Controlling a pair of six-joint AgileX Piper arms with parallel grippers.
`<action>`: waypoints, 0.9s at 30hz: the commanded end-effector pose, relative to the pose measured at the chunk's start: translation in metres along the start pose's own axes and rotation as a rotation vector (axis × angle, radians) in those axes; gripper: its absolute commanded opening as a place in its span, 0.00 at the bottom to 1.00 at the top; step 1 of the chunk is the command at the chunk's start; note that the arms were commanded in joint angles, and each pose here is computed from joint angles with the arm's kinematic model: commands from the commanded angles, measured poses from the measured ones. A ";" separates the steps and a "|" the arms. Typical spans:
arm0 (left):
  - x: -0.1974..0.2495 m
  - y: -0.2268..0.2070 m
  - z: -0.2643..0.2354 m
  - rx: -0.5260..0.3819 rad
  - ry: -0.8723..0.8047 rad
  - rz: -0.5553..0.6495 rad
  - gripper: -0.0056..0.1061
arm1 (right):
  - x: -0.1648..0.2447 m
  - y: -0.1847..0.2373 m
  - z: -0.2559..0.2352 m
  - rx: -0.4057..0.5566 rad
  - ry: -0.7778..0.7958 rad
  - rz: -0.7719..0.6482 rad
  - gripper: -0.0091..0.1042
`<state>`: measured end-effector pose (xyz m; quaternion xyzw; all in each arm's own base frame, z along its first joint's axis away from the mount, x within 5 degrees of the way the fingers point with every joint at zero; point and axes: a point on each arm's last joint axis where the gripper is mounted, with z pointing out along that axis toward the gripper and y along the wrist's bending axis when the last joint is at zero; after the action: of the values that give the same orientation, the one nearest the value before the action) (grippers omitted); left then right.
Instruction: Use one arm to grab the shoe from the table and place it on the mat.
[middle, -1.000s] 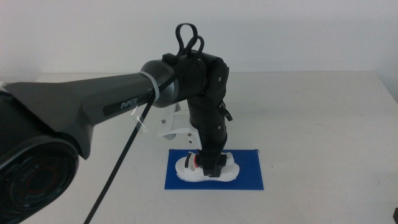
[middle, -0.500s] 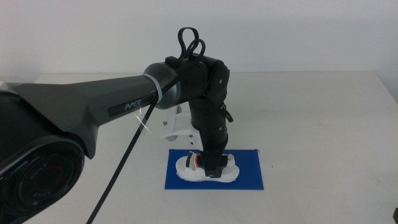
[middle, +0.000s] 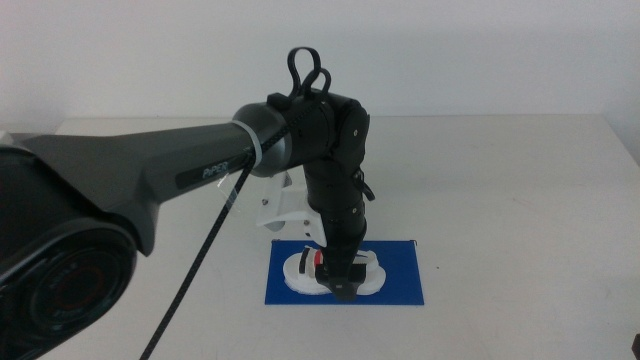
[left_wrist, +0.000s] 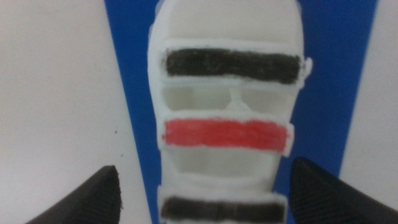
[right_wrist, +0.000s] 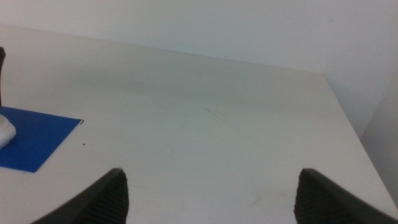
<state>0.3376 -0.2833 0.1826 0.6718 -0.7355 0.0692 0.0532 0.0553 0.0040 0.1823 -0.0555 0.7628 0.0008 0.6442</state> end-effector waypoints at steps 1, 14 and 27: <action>0.008 0.005 -0.046 0.077 0.068 -0.010 0.88 | -0.005 0.000 0.000 0.003 -0.064 -0.021 0.77; 0.002 0.028 -0.113 0.131 0.102 0.014 0.88 | -0.005 0.000 0.000 0.003 -0.064 -0.021 0.77; -0.016 0.067 -0.206 0.334 0.141 0.199 0.88 | -0.005 0.000 0.000 0.003 -0.064 -0.021 0.77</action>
<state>0.2828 -0.2372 0.3478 0.6104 -0.7656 0.2031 0.0083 0.0553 0.0040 0.1823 -0.0555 0.7628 0.0008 0.6442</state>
